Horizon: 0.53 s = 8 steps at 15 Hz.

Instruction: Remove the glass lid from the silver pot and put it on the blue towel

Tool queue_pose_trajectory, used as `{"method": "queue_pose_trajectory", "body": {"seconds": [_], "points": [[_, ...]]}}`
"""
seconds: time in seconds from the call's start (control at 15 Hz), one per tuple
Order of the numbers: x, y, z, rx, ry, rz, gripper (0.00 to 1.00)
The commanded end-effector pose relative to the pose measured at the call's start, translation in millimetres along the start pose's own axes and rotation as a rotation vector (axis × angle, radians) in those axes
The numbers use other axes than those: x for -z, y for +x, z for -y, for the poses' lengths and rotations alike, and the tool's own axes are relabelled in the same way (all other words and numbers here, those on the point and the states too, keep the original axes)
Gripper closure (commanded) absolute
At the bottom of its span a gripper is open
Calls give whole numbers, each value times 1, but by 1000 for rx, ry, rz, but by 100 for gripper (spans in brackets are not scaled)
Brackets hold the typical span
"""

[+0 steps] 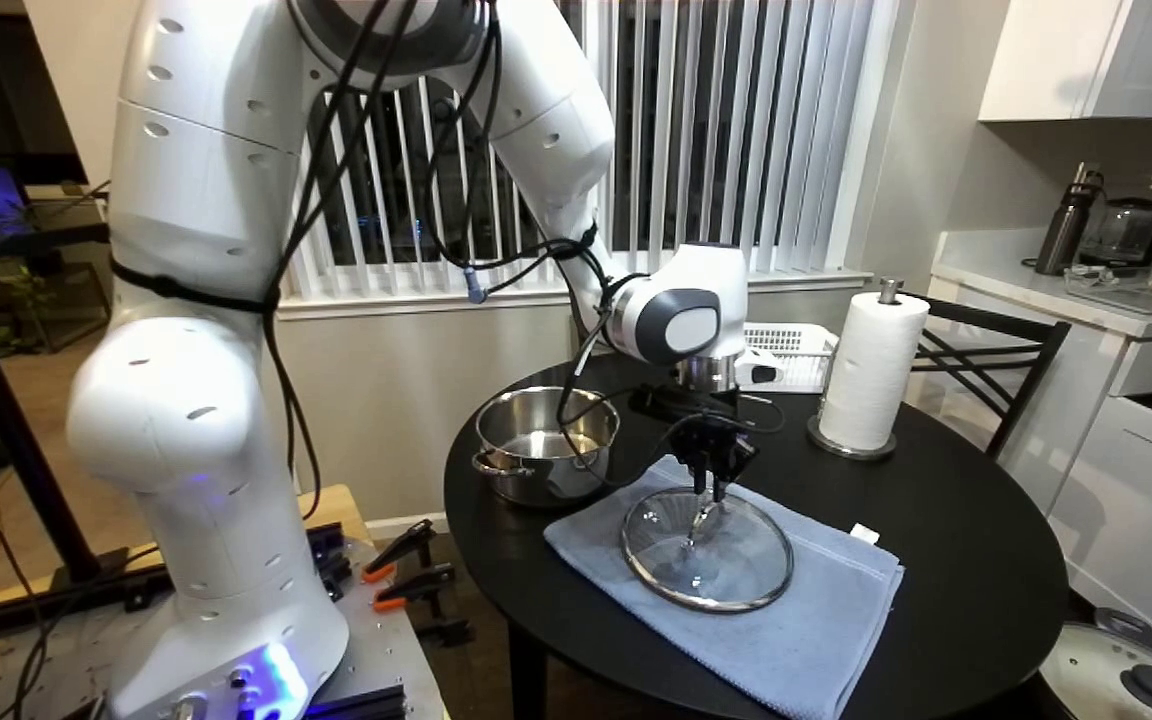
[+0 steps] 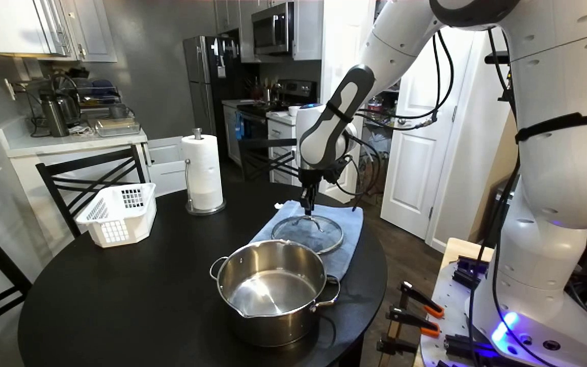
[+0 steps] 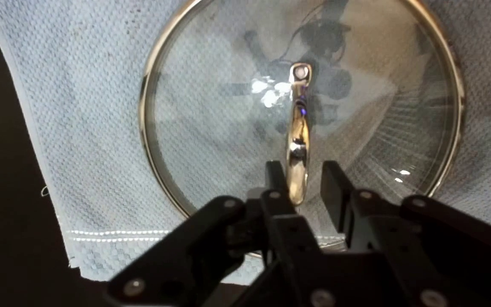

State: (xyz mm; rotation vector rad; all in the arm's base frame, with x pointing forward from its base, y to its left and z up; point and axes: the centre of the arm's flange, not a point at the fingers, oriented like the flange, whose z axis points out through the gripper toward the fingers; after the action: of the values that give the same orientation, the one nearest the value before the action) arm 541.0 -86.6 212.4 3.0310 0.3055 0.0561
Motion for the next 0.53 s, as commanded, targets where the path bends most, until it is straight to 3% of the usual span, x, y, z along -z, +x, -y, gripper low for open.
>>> {"method": "queue_pose_trajectory", "body": {"seconds": [0.0,0.07,0.13,0.33,0.47], "points": [[19,4,2,-13,-6,-43,38],[26,5,4,-15,-9,-49,33],[11,8,0,1,-6,-24,52],[20,11,1,1,-9,-41,34],[20,11,1,0,-9,-42,33]]}}
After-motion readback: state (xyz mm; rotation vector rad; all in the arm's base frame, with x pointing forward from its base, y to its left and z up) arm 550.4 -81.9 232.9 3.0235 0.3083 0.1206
